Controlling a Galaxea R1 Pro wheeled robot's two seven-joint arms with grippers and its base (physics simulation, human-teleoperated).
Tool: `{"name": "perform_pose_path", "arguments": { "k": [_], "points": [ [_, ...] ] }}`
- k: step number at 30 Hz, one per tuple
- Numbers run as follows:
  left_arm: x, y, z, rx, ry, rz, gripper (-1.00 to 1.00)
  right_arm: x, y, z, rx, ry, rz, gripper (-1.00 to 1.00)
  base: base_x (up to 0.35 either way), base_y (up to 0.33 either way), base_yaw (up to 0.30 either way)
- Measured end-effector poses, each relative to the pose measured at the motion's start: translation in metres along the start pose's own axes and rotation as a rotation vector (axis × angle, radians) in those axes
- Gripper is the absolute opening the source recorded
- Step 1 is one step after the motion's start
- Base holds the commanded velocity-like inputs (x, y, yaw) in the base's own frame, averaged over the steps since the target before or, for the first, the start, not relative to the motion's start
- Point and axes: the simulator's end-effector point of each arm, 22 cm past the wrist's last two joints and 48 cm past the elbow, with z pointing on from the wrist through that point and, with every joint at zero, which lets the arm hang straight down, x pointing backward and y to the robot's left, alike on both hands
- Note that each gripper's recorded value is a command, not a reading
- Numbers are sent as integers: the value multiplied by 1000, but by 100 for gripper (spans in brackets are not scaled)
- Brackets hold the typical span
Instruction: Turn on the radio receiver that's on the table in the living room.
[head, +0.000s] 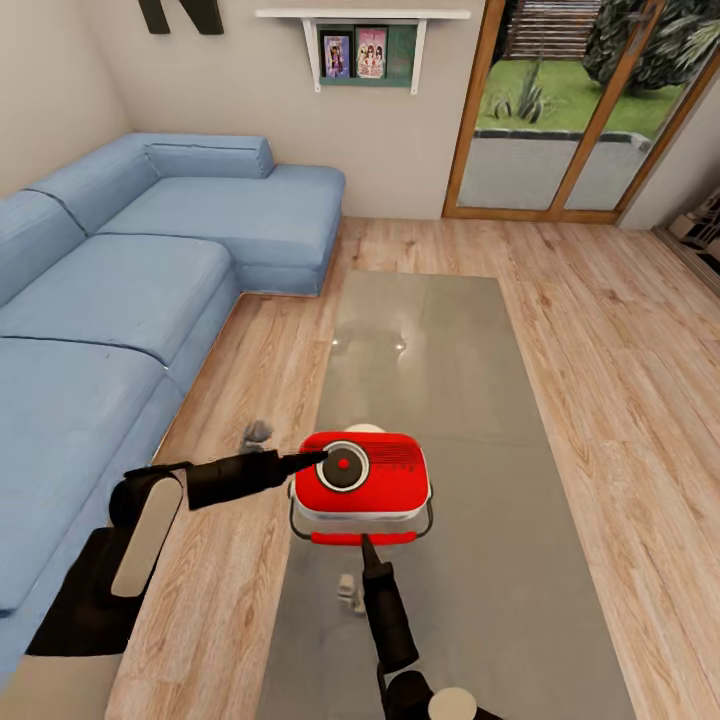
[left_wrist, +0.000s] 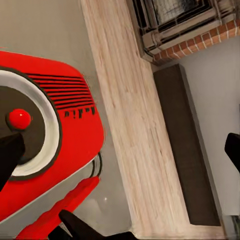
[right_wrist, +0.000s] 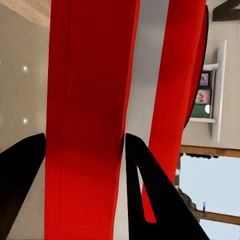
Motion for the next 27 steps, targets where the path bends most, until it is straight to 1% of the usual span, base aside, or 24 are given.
{"name": "perform_pose_path", "arguments": {
  "k": [1, 5, 8, 10, 12, 18, 27],
  "points": [
    [13, -9, 13, 10, 39, 10, 100, -2, 0, 0, -1, -2, 6, -100, 0, 0, 0],
    [19, -12, 19, 14, 55, 15, 100, -2, 0, 0, -1, -1, 8, -100, 0, 0, 0],
    [20, -16, 22, 21, 58, 15, 100, 3, 3, 0, -15, 22, 24, -100, 0, 0, 0],
    [21, -20, 27, 28, 56, 11, 100, 8, 6, 0, -29, 43, 42, -100, 0, 0, 0],
    [22, -20, 29, 22, 55, 11, 100, 6, 5, 0, -27, 40, 43, -100, 0, 0, 0],
    [23, -19, 31, 13, 55, 8, 100, -3, -3, 3, -10, 43, 69, -100, 0, 0, 0],
    [23, -20, 33, 17, 54, 5, 100, -4, -5, 3, -2, 45, 73, -100, 0, 0, 0]
  ]
}}
